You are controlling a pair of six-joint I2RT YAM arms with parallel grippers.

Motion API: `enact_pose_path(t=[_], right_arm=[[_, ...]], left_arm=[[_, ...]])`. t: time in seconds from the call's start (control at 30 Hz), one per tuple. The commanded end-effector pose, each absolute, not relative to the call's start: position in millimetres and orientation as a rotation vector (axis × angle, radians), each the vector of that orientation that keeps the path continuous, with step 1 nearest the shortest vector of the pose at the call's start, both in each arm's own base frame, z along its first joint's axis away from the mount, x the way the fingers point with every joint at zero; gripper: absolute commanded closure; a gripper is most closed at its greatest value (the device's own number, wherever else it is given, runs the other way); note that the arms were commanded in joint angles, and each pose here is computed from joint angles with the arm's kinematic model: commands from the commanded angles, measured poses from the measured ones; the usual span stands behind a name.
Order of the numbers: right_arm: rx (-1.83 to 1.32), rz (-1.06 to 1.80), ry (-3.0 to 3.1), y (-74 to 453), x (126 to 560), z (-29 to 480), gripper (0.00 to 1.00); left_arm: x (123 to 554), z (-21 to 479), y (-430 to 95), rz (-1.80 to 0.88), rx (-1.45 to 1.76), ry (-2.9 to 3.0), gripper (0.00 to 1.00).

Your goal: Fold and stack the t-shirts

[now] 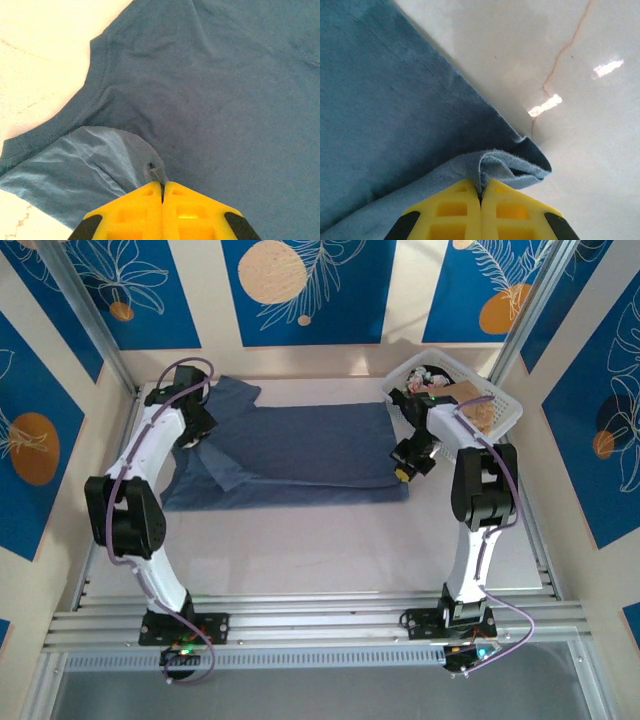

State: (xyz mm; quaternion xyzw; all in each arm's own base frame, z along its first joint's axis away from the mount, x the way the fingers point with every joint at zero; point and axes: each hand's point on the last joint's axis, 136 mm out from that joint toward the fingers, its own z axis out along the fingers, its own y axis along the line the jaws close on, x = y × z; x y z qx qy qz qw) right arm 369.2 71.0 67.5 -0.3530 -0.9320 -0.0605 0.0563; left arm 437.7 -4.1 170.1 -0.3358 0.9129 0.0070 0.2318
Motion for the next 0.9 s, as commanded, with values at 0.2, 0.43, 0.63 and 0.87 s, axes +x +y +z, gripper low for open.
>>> enact_pose_path(t=[0.2, 0.43, 0.63, 0.87], right_arm=[[-1.104, -0.124, -2.802, 68, 379, 62, 1.0], [-1.104, -0.138, -2.844, 71, 399, 62, 1.0], [-1.032, -0.238, -2.907, 81, 420, 61, 0.74], [-1.034, -0.298, -2.994, 72, 413, 101, 0.44]], left_arm=[[449, 163, 13, 0.068, -0.937, 2.516, 1.0], [456, 152, 20, 0.063, -0.968, 2.527, 1.0], [473, 143, 18, -0.02, -0.967, 2.549, 0.89], [446, 169, 32, -0.048, -0.962, 2.54, 0.36]])
